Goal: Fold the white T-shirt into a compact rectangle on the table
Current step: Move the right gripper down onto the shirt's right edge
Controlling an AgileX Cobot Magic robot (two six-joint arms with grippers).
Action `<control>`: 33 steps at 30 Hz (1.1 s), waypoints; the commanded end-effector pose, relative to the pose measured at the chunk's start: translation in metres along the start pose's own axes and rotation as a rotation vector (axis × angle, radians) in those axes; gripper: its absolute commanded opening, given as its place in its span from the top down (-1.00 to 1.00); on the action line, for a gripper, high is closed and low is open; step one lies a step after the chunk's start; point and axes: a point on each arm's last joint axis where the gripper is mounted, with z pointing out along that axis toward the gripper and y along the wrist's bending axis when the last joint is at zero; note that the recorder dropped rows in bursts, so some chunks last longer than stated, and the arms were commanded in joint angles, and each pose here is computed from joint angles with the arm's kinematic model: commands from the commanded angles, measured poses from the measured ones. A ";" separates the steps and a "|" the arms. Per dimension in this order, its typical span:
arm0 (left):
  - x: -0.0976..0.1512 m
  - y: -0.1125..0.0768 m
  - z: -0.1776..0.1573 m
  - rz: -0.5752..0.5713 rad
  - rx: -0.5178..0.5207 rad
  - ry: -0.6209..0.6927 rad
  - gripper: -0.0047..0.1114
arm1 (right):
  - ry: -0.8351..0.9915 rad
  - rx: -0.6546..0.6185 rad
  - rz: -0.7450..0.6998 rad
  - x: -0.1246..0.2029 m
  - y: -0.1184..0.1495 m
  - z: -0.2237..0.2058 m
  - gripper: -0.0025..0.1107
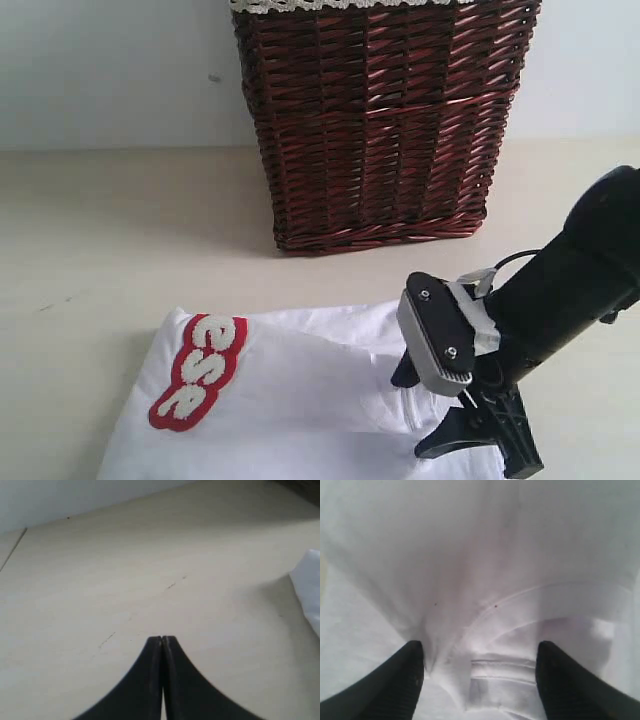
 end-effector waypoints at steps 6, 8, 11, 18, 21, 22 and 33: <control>-0.002 0.000 -0.001 -0.007 -0.002 -0.020 0.92 | 0.102 -0.049 -0.128 0.003 0.003 0.021 -0.15; -0.002 0.000 -0.001 -0.007 -0.002 -0.020 0.92 | 0.105 -0.031 -0.134 0.002 0.001 0.019 -0.14; -0.002 0.000 -0.001 -0.007 -0.002 -0.020 0.92 | 0.090 -0.026 -0.145 -0.003 0.002 0.013 -0.14; -0.002 0.000 -0.001 -0.007 -0.002 -0.020 0.92 | 0.106 -0.049 -0.123 0.005 0.001 0.023 -0.11; -0.002 0.000 -0.001 -0.007 -0.002 -0.020 0.92 | 0.113 -0.054 -0.116 0.007 0.001 0.027 0.12; -0.002 0.000 -0.001 -0.007 -0.002 -0.020 0.92 | 0.113 -0.054 -0.116 0.007 0.001 0.027 0.22; -0.002 0.000 -0.001 -0.007 -0.002 -0.020 0.92 | 0.045 0.029 -0.059 -0.007 -0.004 0.014 0.95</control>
